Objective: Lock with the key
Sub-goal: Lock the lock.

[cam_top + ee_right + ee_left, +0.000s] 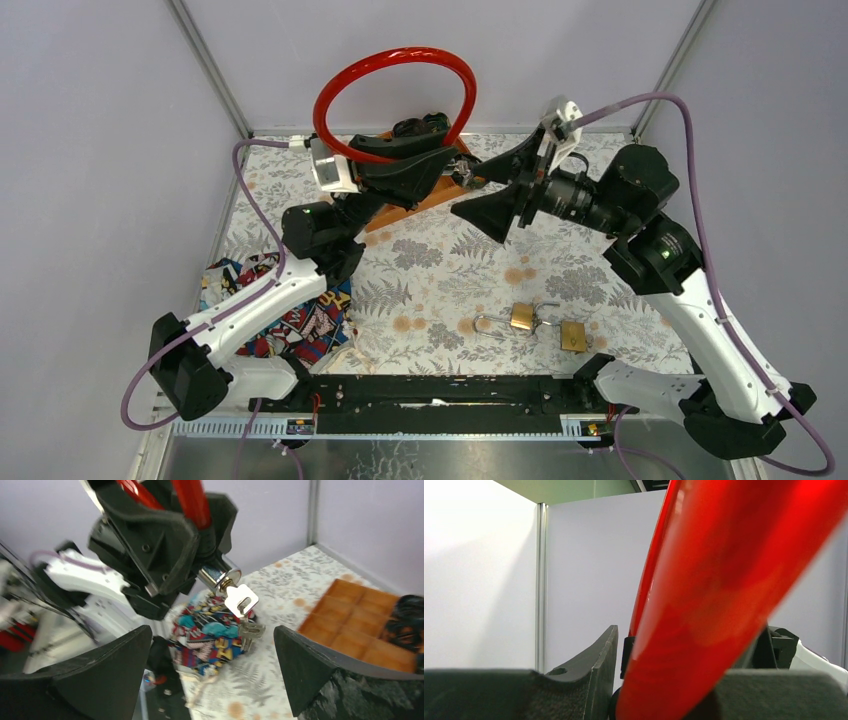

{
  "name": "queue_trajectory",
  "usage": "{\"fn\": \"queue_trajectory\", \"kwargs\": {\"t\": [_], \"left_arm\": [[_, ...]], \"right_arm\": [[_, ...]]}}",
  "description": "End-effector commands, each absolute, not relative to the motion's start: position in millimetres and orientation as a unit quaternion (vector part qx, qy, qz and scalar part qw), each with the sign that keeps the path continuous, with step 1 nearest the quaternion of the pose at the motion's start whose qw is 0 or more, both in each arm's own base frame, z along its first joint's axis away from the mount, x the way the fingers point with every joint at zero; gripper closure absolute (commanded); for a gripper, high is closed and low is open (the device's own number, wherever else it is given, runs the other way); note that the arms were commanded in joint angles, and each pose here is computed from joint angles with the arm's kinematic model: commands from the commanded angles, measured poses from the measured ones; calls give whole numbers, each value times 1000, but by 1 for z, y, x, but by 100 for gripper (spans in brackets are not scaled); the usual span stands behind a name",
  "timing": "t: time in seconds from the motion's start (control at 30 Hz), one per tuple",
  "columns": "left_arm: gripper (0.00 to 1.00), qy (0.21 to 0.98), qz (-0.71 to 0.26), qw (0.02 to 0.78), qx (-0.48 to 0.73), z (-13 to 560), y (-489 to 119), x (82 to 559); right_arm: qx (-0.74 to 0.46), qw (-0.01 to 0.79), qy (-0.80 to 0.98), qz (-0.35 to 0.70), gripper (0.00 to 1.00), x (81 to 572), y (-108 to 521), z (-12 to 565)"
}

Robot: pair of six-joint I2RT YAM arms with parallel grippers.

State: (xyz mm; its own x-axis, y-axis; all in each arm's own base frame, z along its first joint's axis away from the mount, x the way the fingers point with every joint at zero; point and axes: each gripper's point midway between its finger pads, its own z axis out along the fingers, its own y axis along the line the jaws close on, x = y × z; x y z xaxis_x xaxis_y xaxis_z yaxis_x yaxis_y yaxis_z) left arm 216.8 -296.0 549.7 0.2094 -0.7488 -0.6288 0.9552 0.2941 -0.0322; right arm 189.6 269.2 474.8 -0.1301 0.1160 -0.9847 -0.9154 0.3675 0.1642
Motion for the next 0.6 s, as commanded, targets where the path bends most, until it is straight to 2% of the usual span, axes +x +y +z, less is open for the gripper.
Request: {"fn": "queue_trajectory", "kwargs": {"t": [0.0, 0.07, 0.27, 0.47, 0.57], "left_arm": [[100, 223, -571, 773, 162, 577, -272, 195], [100, 223, -576, 770, 160, 576, -271, 194], [100, 223, -592, 760, 151, 579, -268, 190], [100, 229, -593, 758, 144, 578, -267, 194], [100, 227, -594, 758, 145, 578, -268, 194]], "right_arm": [[-244, 530, 569, 579, 1, 167, 260, 526], [-222, 505, 573, 606, 3, 174, 257, 529], [-184, 434, 569, 674, 20, 195, 260, 526], [-211, 404, 539, 708, 24, 184, 264, 534], [-210, 395, 544, 710, 31, 186, 266, 530]]}}
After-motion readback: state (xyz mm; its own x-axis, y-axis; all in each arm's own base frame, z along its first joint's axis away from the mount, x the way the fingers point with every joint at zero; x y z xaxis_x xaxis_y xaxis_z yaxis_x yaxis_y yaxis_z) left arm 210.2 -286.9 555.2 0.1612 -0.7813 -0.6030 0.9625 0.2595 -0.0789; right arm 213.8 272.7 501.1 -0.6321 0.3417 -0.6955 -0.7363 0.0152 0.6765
